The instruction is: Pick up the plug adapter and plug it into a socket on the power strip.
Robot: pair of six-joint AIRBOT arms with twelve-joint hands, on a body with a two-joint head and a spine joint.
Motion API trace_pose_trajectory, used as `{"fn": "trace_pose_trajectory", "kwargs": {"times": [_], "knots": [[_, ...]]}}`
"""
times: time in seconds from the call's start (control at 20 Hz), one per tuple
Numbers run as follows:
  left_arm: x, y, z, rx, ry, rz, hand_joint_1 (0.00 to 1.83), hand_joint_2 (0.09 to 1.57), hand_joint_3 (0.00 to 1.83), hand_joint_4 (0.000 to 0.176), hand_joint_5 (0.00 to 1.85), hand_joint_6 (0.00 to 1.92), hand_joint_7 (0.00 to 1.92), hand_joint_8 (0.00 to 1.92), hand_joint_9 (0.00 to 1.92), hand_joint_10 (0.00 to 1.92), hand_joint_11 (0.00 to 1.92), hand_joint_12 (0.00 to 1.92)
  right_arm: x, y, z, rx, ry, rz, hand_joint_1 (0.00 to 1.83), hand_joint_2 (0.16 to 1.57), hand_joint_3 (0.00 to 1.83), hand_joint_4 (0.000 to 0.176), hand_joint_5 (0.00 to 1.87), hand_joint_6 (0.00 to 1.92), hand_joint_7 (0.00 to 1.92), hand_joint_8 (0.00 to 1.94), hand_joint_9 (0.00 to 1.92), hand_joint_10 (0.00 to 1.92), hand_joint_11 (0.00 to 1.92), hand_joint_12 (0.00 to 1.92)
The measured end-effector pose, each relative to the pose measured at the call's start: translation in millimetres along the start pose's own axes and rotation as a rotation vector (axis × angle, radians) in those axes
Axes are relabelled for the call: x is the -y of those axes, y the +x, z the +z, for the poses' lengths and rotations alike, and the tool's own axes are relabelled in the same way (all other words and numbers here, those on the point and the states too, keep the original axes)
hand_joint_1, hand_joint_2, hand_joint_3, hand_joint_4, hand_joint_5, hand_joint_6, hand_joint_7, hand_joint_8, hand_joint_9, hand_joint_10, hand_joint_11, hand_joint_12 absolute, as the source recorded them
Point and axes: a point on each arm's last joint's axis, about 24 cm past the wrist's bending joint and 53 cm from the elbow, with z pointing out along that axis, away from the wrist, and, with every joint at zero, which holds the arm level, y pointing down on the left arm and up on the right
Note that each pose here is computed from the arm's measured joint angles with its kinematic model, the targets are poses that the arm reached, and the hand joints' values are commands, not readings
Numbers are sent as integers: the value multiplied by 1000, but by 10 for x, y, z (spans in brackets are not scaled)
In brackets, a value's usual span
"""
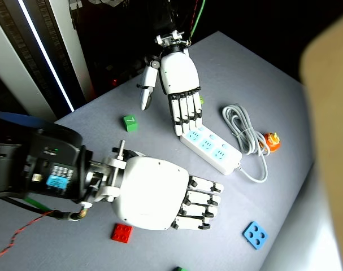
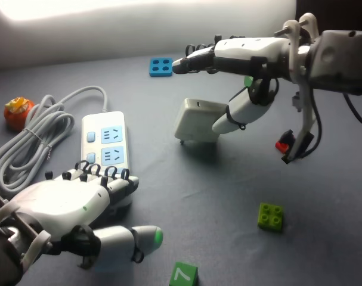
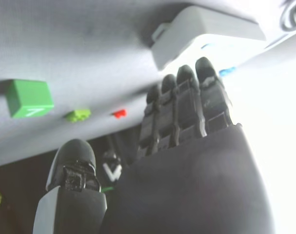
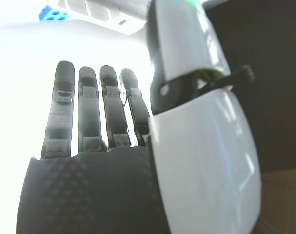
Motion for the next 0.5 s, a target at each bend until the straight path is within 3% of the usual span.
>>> {"fn": "trace_pose_trajectory", "kwargs": {"times": [0.1,0.25,0.5], "knots": [[-25,-5,20,1,-7,-5,0,1232,0,0,164,4,168,3,131,4,0,296,31,2,60,5,5,0,1389,985,6,0,197,1,166,2,130,1,0,514],[-33,22,28,-4,-9,-4,0,1236,1,0,122,1,131,1,99,0,0,218,120,78,126,-5,22,1,1375,979,0,0,218,2,185,2,149,5,0,565],[-78,-3,56,8,-23,-12,0,1237,2,0,140,5,152,6,115,5,0,243,327,121,172,-5,57,13,1373,976,0,0,222,1,194,3,160,4,0,615]]}}
